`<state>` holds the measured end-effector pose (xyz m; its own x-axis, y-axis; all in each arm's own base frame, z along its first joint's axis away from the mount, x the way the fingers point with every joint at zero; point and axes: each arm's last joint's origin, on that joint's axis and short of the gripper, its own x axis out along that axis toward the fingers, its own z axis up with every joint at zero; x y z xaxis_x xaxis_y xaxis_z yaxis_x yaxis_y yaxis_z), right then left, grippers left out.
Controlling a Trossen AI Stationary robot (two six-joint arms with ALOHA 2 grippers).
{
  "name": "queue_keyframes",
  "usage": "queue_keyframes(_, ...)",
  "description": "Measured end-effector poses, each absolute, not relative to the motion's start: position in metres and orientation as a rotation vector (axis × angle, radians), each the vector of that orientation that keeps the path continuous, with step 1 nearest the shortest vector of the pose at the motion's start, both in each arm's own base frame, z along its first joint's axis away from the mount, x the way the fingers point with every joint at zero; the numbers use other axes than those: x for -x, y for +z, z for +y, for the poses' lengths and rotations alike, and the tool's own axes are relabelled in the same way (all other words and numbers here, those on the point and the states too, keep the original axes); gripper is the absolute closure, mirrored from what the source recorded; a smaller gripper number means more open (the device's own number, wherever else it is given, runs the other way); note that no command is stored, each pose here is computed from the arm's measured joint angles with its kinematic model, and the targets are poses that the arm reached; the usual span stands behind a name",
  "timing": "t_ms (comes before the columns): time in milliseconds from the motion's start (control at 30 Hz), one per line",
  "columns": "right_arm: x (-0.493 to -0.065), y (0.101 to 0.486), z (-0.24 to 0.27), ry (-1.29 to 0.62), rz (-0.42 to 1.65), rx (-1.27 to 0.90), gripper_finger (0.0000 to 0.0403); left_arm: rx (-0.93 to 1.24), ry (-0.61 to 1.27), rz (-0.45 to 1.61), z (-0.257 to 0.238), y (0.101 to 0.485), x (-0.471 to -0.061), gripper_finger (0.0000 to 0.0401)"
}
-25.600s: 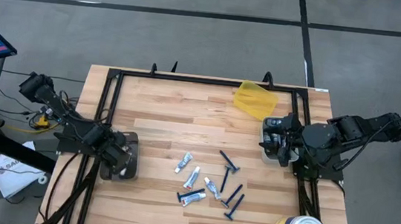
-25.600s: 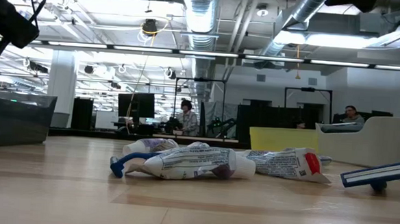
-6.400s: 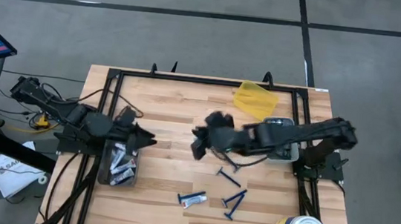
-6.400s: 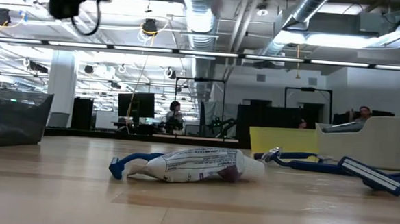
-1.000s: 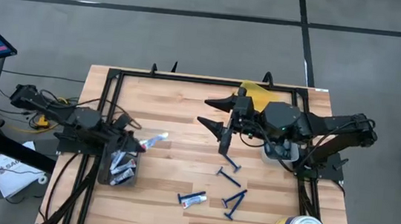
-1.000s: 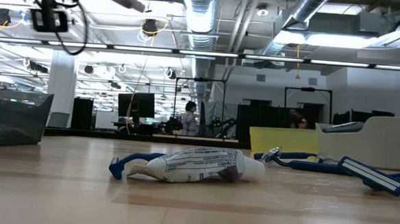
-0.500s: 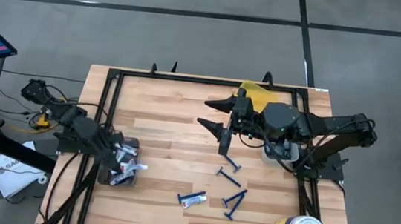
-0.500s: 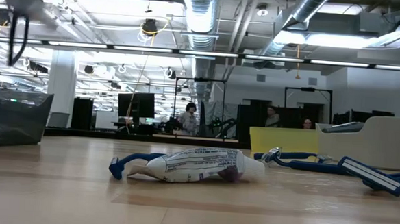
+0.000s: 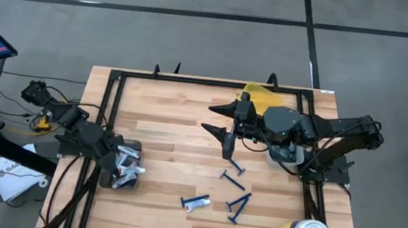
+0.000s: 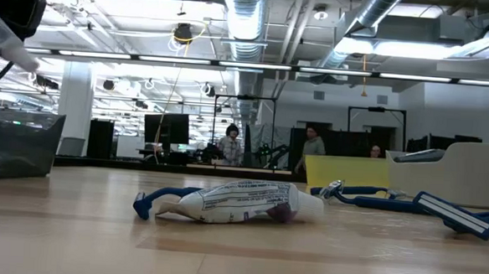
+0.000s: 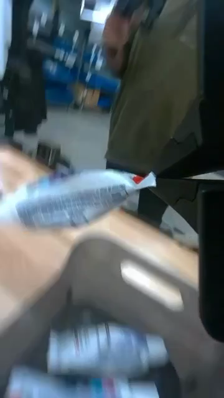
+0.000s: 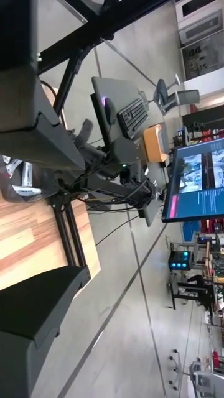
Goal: Pick & Place Travel size toiletries
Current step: Put the white toothpaste into the black bin
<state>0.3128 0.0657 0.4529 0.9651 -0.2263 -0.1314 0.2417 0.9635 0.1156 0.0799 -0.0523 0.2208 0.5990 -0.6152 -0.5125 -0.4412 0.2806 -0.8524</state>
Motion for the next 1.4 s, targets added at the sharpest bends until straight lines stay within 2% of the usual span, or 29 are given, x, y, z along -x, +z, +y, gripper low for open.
queue_keyframes(167,-0.313,0.453,0.066,-0.238,0.118,-0.131,0.0145,1.317,0.018,1.078,-0.047,0.209,-0.073,0.0401)
queue_keyframes(567,-0.312,0.449,0.066,-0.241,0.157,-0.116,0.0146,1.267,0.165,1.135,-0.044,0.200,-0.069,0.0400)
queue_keyframes(700,-0.312,0.449,0.066,-0.241,0.157,-0.116,0.0146,1.231,0.207,1.169,-0.047,0.196,-0.075,0.0388)
queue_keyframes(833,-0.312,0.449,0.066,-0.240,0.158,-0.116,0.0146,1.169,0.207,1.225,-0.050,0.192,-0.079,0.0346)
queue_keyframes(1133,-0.312,0.447,0.066,-0.241,0.178,-0.108,0.0146,1.143,0.202,1.267,-0.055,0.188,-0.086,0.0202)
queue_keyframes(1267,-0.311,0.445,0.065,-0.243,0.202,-0.099,0.0146,1.236,0.089,1.157,-0.061,0.198,-0.097,0.0169)
queue_keyframes(1400,-0.311,0.444,0.065,-0.243,0.206,-0.097,0.0146,1.313,-0.109,0.944,-0.068,0.217,-0.112,0.0159)
